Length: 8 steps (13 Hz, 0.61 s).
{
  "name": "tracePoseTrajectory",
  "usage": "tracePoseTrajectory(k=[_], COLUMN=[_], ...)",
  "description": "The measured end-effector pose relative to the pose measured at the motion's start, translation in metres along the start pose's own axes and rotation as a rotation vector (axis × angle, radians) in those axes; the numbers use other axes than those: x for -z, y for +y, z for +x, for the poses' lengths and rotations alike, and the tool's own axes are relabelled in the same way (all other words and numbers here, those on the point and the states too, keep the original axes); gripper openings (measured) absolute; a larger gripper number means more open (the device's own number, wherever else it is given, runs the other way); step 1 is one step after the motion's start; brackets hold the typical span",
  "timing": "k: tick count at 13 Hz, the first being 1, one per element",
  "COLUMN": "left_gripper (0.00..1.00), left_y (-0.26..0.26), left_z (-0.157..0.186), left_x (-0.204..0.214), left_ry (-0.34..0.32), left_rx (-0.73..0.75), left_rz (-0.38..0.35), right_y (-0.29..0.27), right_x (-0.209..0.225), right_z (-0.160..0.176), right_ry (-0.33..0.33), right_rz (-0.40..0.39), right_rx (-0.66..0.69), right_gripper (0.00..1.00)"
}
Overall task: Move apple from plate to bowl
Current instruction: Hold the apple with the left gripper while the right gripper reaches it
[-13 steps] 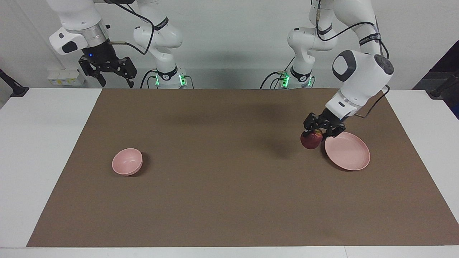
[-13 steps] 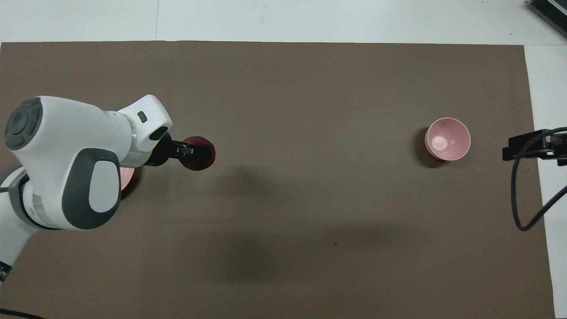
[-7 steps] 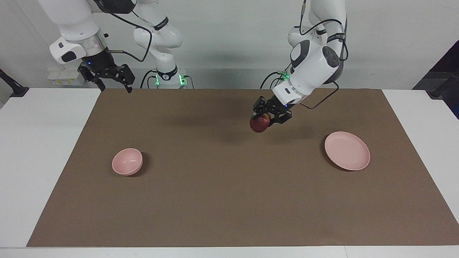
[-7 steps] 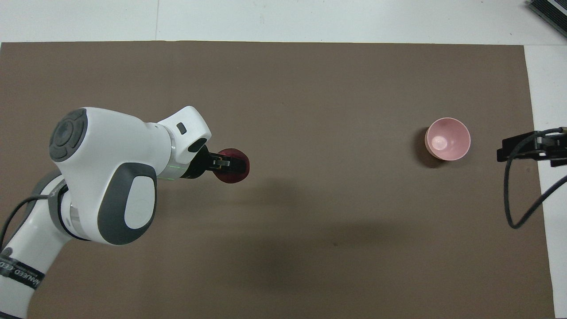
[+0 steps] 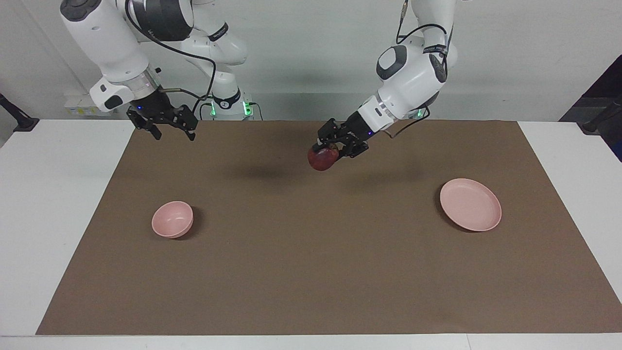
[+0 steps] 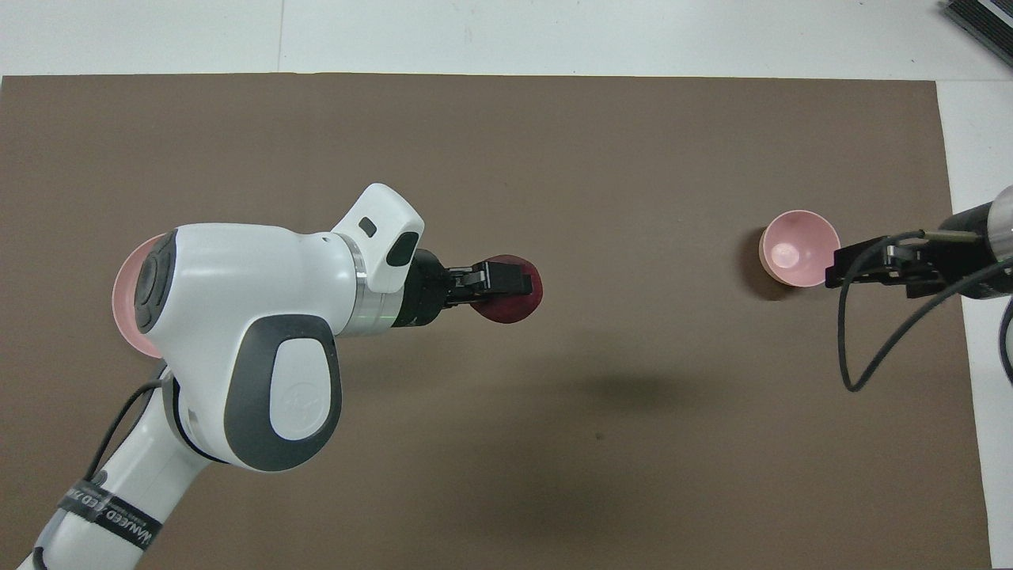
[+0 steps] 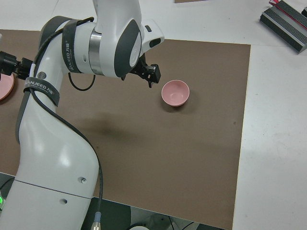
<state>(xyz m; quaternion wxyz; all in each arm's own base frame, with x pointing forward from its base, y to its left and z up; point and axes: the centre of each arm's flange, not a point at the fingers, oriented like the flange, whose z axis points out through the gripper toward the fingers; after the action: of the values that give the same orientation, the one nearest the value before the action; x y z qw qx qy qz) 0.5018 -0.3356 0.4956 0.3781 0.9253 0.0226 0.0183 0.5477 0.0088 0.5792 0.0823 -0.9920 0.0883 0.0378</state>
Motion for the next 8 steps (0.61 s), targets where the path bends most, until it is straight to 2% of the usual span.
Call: tracePoseTrajectory(k=[3,8], left_gripper=[0.74,0.74], left_y=[0.008,0.011], left_z=[-0.003,-0.003], left_x=[-0.023,-0.025], left_ry=[0.012,0.014], left_rx=[0.001,0.002], left_rz=[-0.014,-0.018], right_y=[-0.021,-0.062], right_x=[-0.027,-0.088], right_z=[0.009,0.034], right_ry=[-0.085,-0.279], right_rz=[0.125,0.313], right_rx=[-0.186,-0.548], right_gripper=[1.0,1.0])
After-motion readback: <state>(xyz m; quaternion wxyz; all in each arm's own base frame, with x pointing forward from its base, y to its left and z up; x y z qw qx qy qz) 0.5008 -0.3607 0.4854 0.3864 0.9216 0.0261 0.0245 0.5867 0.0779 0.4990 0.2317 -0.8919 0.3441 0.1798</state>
